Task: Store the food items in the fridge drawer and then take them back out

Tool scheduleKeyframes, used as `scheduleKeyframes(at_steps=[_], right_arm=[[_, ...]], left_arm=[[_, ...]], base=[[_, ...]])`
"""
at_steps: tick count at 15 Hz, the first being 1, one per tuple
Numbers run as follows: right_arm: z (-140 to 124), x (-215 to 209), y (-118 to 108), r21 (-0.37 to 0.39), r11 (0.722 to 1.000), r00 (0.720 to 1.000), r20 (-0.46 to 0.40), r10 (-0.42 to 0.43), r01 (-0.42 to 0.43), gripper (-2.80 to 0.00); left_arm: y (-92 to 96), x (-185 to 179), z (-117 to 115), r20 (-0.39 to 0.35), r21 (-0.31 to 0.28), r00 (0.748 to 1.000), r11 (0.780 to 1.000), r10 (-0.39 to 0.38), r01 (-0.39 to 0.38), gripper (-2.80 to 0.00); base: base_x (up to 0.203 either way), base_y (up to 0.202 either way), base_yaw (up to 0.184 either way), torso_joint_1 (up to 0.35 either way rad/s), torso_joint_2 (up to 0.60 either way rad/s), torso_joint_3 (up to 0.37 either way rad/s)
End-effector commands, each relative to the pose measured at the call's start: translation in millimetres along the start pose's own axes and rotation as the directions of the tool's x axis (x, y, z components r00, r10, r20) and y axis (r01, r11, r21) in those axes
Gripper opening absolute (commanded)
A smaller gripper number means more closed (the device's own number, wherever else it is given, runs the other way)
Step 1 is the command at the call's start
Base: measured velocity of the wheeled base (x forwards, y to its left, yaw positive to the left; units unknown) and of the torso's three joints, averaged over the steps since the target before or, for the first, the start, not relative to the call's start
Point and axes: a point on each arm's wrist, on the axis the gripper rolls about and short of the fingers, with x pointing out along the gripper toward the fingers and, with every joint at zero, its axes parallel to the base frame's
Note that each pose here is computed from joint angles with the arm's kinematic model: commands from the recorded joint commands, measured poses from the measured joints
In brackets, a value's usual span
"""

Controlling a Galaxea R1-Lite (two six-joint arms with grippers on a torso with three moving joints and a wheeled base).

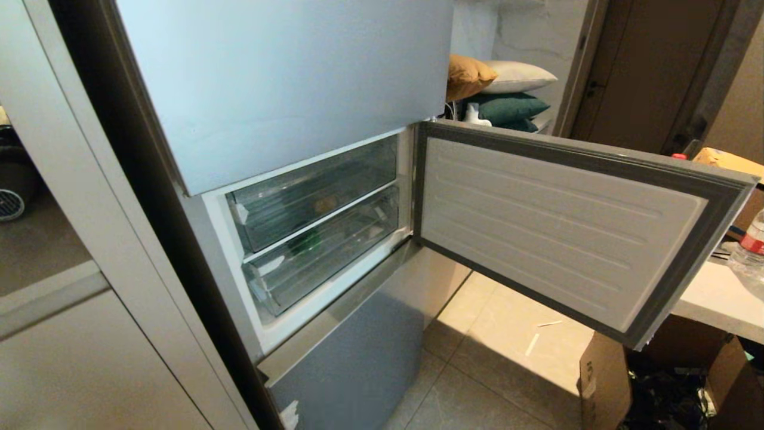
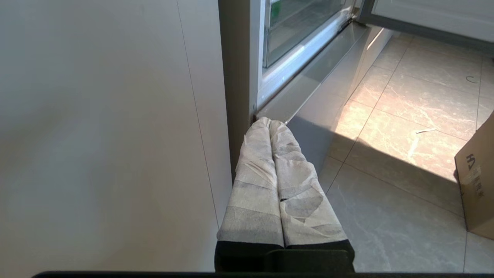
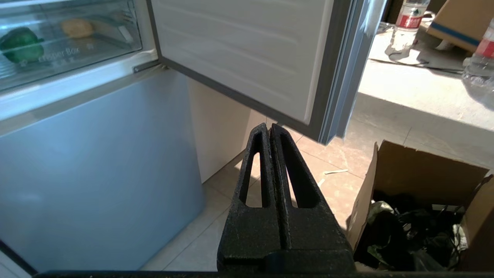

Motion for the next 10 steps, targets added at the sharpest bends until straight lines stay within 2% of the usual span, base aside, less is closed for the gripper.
scheduleKeyframes(at_steps=[1,6,10], right_arm=[[-8.2,1.7,-0.1,-0.001,1.000,1.000,-0.030,-0.001,0.001,-2.80],[-8.2,1.7,-0.1,0.002,1.000,1.000,-0.030,-0.001,0.001,-2.80],[-8.2,1.7,-0.1,-0.003,1.000,1.000,-0.030,-0.001,0.001,-2.80]], left_arm=[[0.0,0.0,-0.1,-0.001,0.000,1.000,1.000,0.000,0.000,-2.80],[0.0,0.0,-0.1,-0.001,0.000,1.000,1.000,0.000,0.000,-2.80],[0.0,0.0,-0.1,-0.001,0.000,1.000,1.000,0.001,-0.001,-2.80]], base=[[0.000,0.000,0.000,-0.147,0.35,0.183],[0.000,0.000,0.000,-0.154,0.36,0.209],[0.000,0.000,0.000,-0.217,0.53,0.299]])
